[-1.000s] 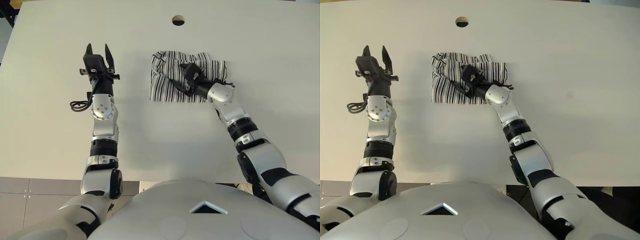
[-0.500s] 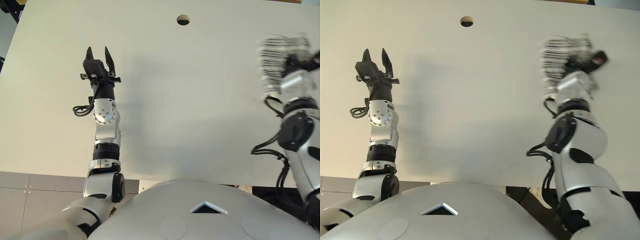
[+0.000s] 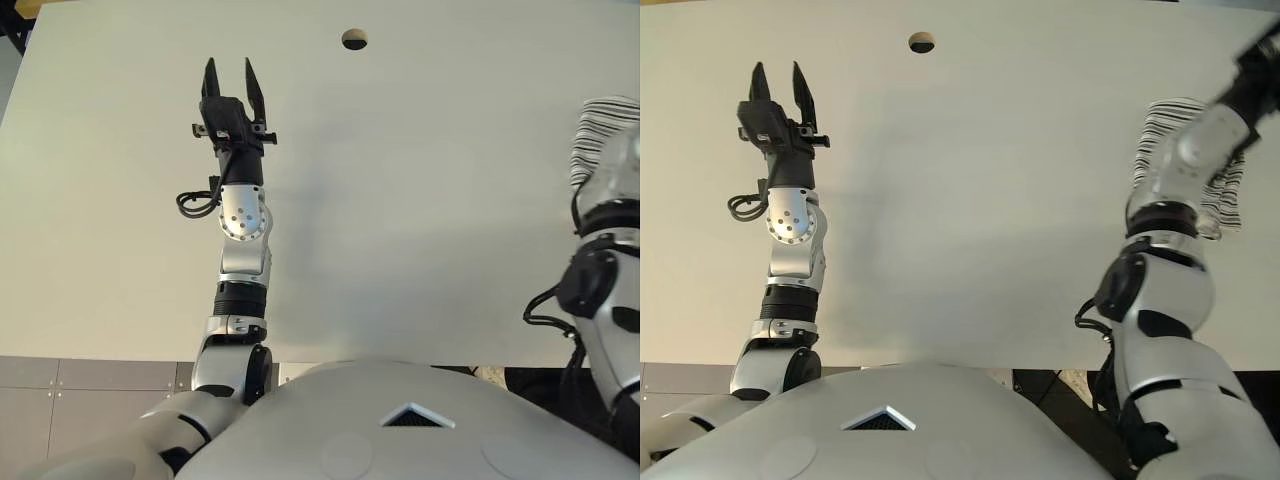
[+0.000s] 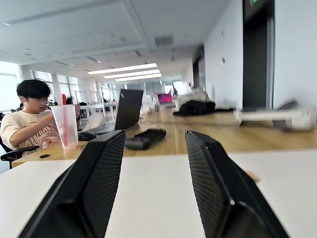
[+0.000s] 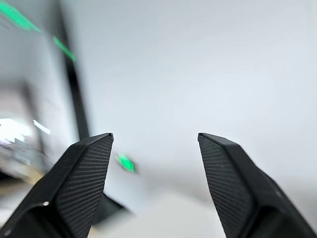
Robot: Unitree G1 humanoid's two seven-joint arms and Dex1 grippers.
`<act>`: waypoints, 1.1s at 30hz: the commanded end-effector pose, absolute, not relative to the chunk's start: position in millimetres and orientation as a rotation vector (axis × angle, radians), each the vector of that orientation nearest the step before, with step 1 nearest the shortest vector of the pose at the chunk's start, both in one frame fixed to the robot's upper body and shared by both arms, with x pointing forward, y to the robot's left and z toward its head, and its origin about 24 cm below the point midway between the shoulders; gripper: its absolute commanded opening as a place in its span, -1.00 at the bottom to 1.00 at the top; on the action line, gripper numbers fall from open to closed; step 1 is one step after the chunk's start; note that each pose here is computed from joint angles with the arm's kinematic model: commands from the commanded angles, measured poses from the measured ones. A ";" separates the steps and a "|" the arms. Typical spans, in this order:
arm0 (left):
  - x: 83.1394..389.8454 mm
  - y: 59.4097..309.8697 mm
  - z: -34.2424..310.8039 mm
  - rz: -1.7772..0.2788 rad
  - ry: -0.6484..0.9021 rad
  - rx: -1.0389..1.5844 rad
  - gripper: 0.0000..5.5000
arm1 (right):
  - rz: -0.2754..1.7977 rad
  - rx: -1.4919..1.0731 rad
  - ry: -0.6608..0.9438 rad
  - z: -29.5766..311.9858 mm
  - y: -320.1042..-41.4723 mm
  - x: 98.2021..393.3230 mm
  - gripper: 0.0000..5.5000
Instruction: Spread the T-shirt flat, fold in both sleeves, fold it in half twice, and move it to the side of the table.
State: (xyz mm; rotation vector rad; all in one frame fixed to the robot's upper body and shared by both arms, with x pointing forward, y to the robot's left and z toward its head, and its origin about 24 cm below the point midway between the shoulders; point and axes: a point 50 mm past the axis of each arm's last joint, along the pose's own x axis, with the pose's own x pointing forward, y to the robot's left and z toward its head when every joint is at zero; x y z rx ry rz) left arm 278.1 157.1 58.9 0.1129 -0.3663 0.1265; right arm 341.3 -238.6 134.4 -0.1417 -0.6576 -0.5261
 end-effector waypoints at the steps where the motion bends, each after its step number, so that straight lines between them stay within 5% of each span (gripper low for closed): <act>1: 260.6 164.9 42.3 0.171 -0.351 0.144 -0.18 | -0.117 -0.197 -0.622 91.2 -118.6 327.5 0.15; 4: 251.2 159.0 40.7 0.142 -0.357 0.141 -0.18 | 0.024 -0.231 -0.533 68.7 -86.6 317.6 0.15; 11: 236.8 155.4 43.2 0.142 -0.385 0.112 -0.18 | 0.160 -0.246 -0.413 37.5 -76.6 294.9 0.15; 25: 227.6 131.6 43.3 0.054 -0.397 0.150 -0.18 | 0.061 -0.165 -0.433 44.4 -123.8 267.0 0.15; 33: 221.5 124.2 48.0 -0.010 -0.438 0.169 0.30 | 0.084 -0.196 -0.479 49.3 -125.8 259.3 0.28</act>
